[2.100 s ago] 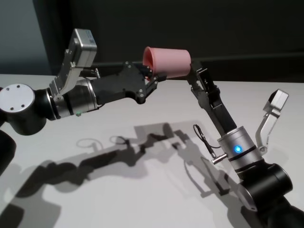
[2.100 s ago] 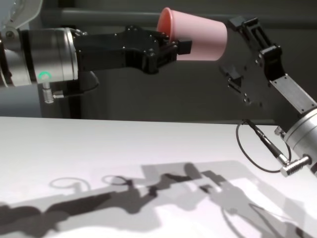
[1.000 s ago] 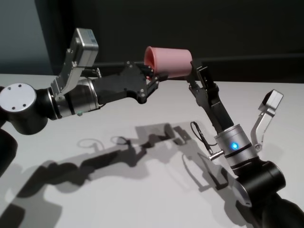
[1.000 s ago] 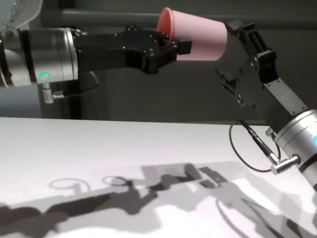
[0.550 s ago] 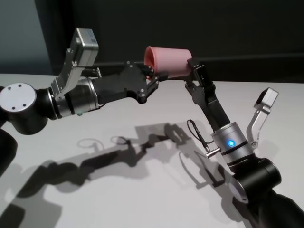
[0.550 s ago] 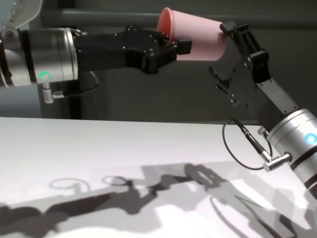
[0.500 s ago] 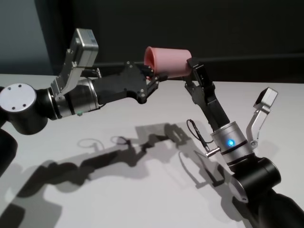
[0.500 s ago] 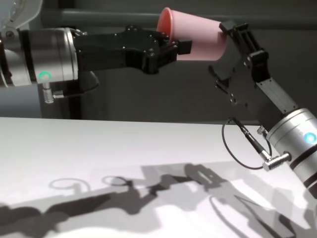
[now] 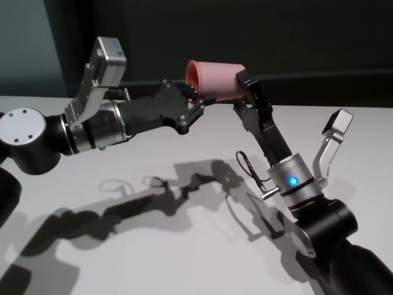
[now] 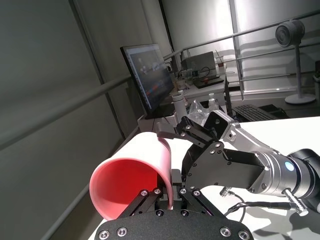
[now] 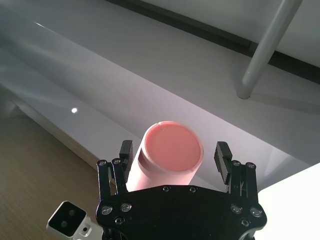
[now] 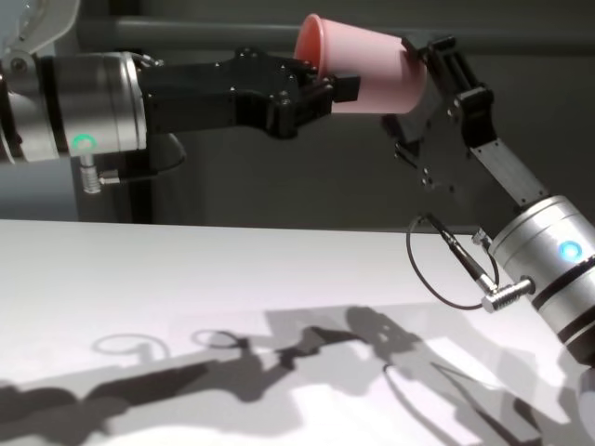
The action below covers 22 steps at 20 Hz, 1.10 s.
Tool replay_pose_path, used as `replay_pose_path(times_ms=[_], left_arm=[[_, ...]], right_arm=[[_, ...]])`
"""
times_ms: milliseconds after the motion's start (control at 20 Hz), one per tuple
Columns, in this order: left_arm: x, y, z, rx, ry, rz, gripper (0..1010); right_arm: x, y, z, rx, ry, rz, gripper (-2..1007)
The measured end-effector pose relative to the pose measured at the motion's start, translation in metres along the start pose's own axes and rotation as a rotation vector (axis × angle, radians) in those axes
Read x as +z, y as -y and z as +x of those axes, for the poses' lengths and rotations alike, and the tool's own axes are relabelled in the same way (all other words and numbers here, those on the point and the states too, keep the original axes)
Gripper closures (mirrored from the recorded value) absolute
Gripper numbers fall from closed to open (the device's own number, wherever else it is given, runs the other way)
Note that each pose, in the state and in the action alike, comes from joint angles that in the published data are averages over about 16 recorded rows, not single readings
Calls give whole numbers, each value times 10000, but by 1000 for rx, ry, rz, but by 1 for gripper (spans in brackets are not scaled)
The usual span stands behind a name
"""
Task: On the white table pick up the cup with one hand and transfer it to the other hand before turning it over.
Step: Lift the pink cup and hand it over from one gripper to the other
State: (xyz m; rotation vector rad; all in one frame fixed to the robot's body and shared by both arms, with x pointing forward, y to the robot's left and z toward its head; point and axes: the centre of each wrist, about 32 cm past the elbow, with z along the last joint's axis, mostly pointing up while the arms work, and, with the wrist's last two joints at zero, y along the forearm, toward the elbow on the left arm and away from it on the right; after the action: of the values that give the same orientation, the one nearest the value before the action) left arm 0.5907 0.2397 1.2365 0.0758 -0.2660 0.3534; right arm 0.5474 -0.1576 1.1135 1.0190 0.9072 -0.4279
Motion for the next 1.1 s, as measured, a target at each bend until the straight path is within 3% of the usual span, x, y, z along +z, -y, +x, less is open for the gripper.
replay_pose_path(times_ms=[600, 1100], left_arm=[[0, 0, 0, 0, 0, 0, 960], [0, 0, 0, 0, 0, 0, 960]], right_arm=[[-17, -95, 40, 14, -12, -12, 3], [-36, -117, 50, 20, -16, -17, 3]])
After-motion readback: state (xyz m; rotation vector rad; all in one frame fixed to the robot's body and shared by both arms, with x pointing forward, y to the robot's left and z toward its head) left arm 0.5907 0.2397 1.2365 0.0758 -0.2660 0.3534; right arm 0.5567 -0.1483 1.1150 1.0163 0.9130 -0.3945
